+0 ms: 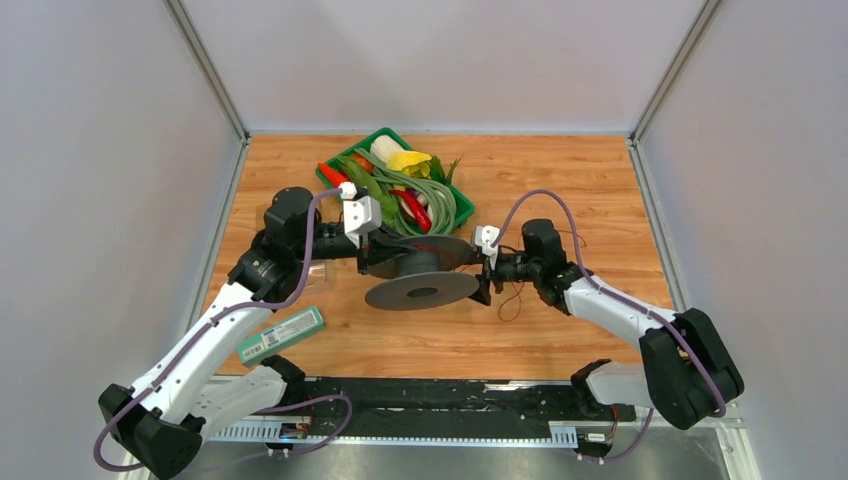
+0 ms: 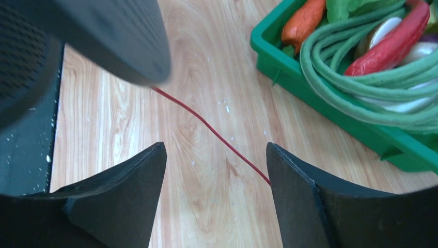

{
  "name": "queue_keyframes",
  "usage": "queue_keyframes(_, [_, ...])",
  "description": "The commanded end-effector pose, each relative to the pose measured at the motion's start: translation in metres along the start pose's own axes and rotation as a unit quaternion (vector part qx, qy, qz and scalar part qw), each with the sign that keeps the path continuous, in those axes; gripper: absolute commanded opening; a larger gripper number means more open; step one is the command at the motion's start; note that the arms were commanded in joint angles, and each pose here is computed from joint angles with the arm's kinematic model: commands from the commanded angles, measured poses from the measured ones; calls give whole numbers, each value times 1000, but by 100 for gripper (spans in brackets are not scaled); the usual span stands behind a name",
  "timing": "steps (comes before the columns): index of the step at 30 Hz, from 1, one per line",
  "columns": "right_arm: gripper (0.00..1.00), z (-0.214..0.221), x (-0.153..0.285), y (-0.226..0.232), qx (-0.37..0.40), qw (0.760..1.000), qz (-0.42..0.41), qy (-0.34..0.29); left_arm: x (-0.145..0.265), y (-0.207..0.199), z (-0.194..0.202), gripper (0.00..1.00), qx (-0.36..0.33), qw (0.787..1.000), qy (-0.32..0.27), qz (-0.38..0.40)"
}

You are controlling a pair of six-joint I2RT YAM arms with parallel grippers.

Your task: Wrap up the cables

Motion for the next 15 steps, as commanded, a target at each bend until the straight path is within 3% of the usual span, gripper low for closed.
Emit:
queue_keyframes(1, [76, -7, 15, -17, 45, 999, 20, 18, 10, -2, -50, 0, -72, 996, -59, 13])
queue_keyframes(11, [74, 23, 53, -48, 60, 990, 65, 111, 11, -7, -41, 0, -91, 994, -47, 24])
queue_keyframes(15, [54, 37, 57, -50, 52, 986, 60, 149, 11, -2, -43, 0, -94, 994, -47, 12])
Point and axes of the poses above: each gripper's point midway between its finger pads, its own x axis back along the fingers, its own y axis along the line the jaws close on, z = x × y, the point moved 1 cm from there along x, back along the fingers, and after that the axes turned 11 degrees about -x, right-handed, at the moved point
